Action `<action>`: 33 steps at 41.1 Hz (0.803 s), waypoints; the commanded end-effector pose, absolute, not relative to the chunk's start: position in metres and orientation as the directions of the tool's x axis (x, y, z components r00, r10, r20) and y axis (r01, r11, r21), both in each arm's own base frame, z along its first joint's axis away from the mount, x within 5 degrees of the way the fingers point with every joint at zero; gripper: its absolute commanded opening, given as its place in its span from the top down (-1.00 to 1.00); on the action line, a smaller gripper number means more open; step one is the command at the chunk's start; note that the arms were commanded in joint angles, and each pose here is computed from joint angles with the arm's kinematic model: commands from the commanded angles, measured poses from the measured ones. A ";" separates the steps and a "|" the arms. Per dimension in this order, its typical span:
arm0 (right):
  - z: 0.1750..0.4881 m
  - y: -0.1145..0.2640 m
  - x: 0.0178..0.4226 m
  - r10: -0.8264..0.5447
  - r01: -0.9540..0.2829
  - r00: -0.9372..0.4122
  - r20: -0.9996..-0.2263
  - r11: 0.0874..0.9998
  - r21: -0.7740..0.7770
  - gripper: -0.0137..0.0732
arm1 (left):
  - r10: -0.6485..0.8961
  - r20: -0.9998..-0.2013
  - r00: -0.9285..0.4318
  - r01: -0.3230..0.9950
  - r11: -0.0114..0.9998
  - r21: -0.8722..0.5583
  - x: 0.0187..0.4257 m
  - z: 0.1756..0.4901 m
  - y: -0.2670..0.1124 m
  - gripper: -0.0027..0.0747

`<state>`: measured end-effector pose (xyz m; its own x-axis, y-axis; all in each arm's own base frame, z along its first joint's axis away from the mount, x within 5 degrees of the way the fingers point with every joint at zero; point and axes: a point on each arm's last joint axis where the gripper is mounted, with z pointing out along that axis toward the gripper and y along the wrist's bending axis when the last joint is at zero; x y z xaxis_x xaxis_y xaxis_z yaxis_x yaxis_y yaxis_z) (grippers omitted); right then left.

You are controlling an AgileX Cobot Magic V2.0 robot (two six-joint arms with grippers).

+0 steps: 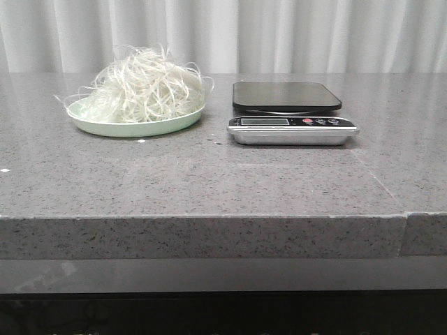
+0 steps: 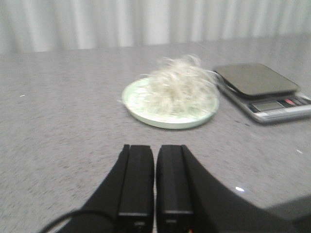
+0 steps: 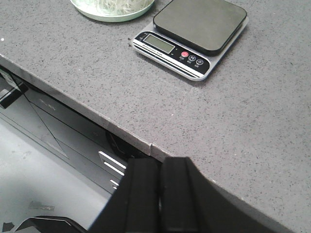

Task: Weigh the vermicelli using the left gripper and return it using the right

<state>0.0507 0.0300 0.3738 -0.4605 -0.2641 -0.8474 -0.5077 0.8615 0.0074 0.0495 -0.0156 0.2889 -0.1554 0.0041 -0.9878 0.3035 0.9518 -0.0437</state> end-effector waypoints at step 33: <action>0.385 0.030 0.053 -0.234 -0.498 -0.402 -0.885 0.867 -0.003 0.30 | -0.068 -0.985 0.158 0.051 0.997 -0.061 0.054 0.217 -0.002 0.56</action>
<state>0.0504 0.0298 0.3739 -0.4594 -0.2634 -0.8483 -0.5077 0.8615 0.0075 0.0559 -0.0032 0.2105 0.0590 -0.0792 -0.9951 0.0615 0.9952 -0.0755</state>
